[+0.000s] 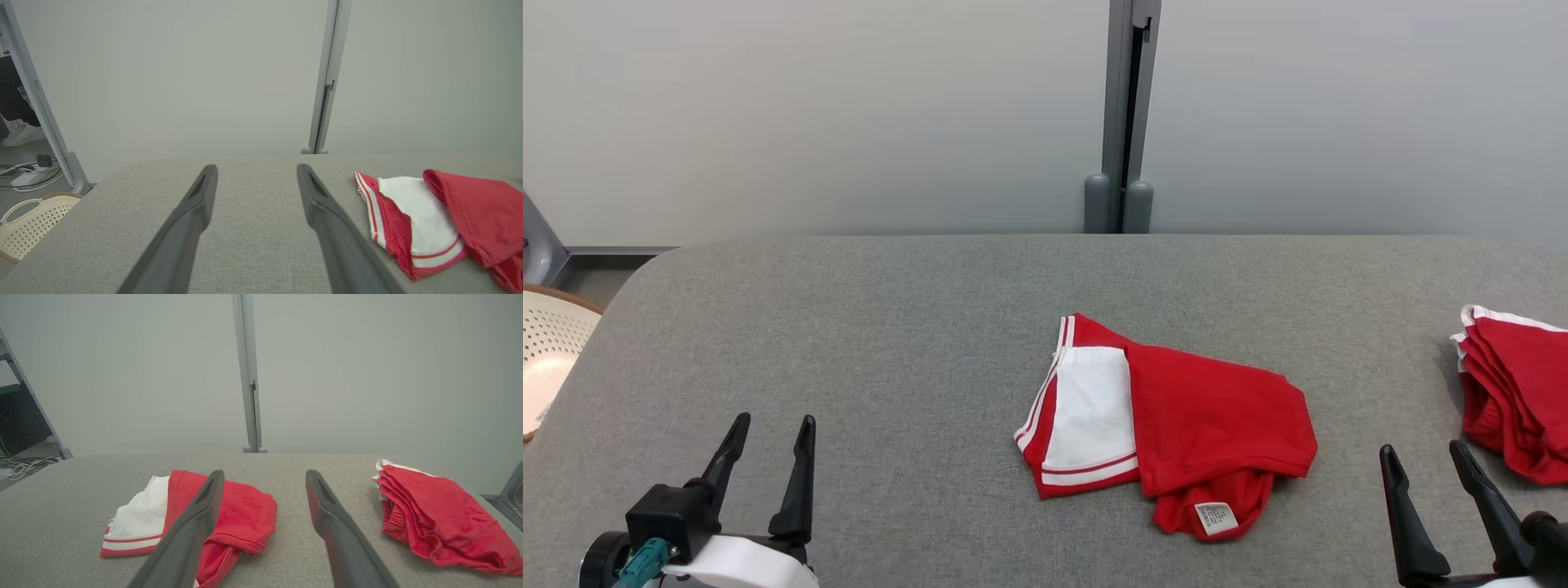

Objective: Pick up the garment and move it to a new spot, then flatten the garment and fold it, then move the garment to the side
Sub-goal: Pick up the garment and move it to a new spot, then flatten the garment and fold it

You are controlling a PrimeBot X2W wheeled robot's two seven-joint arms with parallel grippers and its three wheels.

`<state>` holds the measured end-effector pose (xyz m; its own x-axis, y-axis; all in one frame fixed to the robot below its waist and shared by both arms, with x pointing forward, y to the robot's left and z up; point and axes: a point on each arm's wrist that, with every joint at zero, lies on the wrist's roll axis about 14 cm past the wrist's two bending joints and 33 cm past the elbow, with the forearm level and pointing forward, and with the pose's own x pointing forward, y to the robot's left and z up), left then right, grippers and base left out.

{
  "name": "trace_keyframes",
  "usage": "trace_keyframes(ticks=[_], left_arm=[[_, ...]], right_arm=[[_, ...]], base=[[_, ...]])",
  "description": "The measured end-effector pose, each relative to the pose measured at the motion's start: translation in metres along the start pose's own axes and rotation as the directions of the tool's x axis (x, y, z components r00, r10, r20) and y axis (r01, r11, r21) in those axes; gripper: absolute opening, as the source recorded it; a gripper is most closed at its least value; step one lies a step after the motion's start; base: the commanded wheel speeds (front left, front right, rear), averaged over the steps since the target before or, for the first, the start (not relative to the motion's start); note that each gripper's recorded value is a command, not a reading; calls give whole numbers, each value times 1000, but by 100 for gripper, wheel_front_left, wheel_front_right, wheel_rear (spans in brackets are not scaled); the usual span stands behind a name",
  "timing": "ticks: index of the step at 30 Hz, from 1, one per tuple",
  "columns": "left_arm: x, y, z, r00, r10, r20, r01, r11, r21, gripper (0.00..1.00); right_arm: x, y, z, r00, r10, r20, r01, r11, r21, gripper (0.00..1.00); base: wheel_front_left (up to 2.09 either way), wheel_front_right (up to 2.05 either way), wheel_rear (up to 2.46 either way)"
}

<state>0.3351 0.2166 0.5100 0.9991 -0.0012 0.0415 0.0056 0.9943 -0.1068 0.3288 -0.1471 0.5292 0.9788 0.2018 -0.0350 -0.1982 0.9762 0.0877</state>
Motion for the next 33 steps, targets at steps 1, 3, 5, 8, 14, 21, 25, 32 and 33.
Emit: trace_keyframes(ticks=[1,3,5,8,14,21,25,32,33], left_arm=[[-1,-1,0,1000,-4,1,4,1000,2,100],[-3,-1,-1,1000,-5,-6,5,1000,10,100],[-4,-1,-3,1000,-5,-12,6,1000,14,100],[-3,-2,-5,1000,-7,-18,7,1000,14,100],[-1,-5,-6,1000,-14,-22,14,1000,12,100],[2,-8,-7,1000,-18,-22,18,1000,11,100],[3,-8,-7,1000,-20,-20,20,1000,13,100],[10,-8,-5,1000,-14,-14,15,1000,13,100],[13,-9,-4,1000,-16,-10,16,1000,15,100]], right_arm=[[-1,0,0,1000,-1,1,1,1000,-1,100],[-3,0,-2,1000,-3,-7,3,1000,-3,100],[-3,0,-2,1000,-2,-12,2,1000,-6,100],[-2,0,0,1000,0,-7,0,1000,-10,100],[-2,-2,0,1000,-4,-10,4,1000,-12,100],[-1,-4,0,1000,-10,-12,10,1000,-12,100],[1,-5,-2,1000,-9,-18,9,1000,-13,100],[12,24,-25,986,107,-125,-111,994,-22,100],[14,32,-32,978,138,-155,-144,989,-29,100]], base=[[0,0,0],[0,0,0],[0,0,0],[0,0,0],[0,0,0],[0,0,0],[0,0,0],[0,0,0],[0,0,0]])
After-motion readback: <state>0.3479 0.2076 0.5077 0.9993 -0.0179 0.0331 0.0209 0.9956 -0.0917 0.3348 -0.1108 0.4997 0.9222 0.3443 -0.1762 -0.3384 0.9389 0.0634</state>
